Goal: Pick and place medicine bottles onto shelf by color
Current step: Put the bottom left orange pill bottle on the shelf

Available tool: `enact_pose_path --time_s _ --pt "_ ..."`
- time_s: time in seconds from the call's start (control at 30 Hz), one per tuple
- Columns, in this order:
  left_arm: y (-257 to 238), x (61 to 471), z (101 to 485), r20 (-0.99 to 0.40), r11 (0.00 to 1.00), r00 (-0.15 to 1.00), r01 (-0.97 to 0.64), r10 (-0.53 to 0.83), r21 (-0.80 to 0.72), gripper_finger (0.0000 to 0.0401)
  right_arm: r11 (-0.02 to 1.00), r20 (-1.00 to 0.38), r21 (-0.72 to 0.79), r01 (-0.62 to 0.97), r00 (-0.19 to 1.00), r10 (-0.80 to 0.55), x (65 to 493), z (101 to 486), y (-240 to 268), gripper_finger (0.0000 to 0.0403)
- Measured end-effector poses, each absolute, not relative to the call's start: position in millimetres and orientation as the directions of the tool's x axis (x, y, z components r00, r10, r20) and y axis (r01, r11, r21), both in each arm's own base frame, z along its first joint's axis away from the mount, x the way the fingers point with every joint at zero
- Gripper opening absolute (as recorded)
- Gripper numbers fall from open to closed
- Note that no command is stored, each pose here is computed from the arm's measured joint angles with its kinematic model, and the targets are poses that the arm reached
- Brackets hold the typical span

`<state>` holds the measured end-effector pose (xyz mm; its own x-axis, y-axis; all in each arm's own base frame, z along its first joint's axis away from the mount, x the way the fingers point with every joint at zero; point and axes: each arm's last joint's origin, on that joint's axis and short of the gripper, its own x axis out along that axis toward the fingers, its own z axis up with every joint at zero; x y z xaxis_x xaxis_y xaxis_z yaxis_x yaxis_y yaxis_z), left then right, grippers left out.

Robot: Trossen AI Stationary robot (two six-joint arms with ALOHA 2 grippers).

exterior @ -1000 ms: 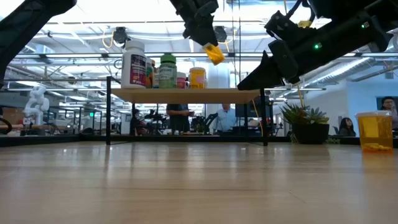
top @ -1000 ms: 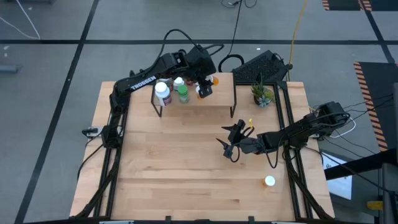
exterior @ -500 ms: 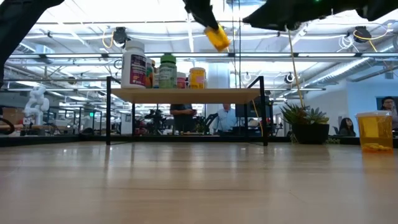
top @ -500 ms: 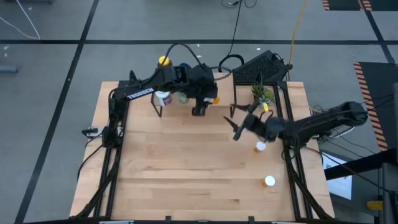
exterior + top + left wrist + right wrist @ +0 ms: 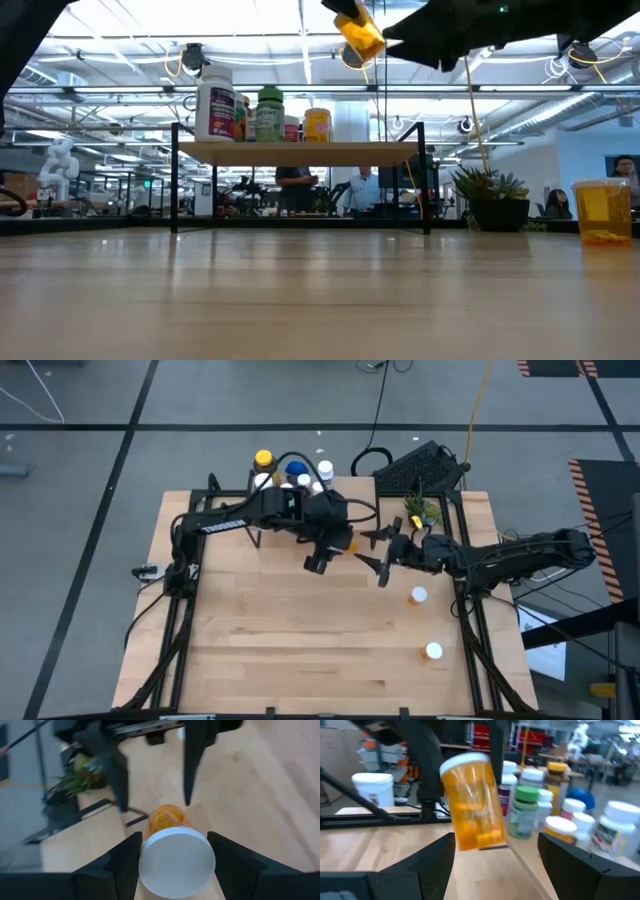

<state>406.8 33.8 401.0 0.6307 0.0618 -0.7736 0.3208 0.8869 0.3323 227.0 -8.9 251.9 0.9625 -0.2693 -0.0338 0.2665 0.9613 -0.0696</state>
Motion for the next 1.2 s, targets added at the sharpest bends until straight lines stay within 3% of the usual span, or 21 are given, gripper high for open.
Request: enact_pose_path --time_s 0.17,0.27,0.5,0.77,1.0,1.2 --pt "47.0 405.2 401.2 -0.764 0.900 0.603 0.166 0.231 0.403 0.0221 0.935 -0.083 -0.071 0.348 0.932 -0.354 224.7 247.7 -11.3 0.0277" --pt "56.2 404.1 400.5 -0.765 0.908 0.592 0.126 0.253 0.398 0.0221 0.932 -0.109 -0.055 0.358 0.926 -0.362 223.5 245.6 -11.3 0.0277" --pt "78.7 415.3 401.9 -0.693 0.927 0.661 -0.010 0.287 0.375 0.0222 0.943 -0.249 -0.021 0.331 0.912 -0.326 227.6 225.1 -2.5 0.0277" --pt "119.3 439.2 391.0 -0.579 0.921 0.746 -0.116 0.328 0.372 0.0222 0.961 -0.235 0.139 0.238 0.951 -0.201 241.1 200.6 30.0 0.0277" --pt "154.3 442.0 364.5 -0.650 0.943 0.694 -0.136 0.310 0.304 0.0223 0.974 -0.190 0.161 0.159 0.973 -0.128 254.9 181.8 58.9 0.0277" --pt "177.8 439.2 341.7 -0.728 0.959 0.625 -0.151 0.281 0.241 0.0223 0.977 -0.235 0.144 0.159 0.964 -0.123 259.2 166.4 61.8 0.0277"
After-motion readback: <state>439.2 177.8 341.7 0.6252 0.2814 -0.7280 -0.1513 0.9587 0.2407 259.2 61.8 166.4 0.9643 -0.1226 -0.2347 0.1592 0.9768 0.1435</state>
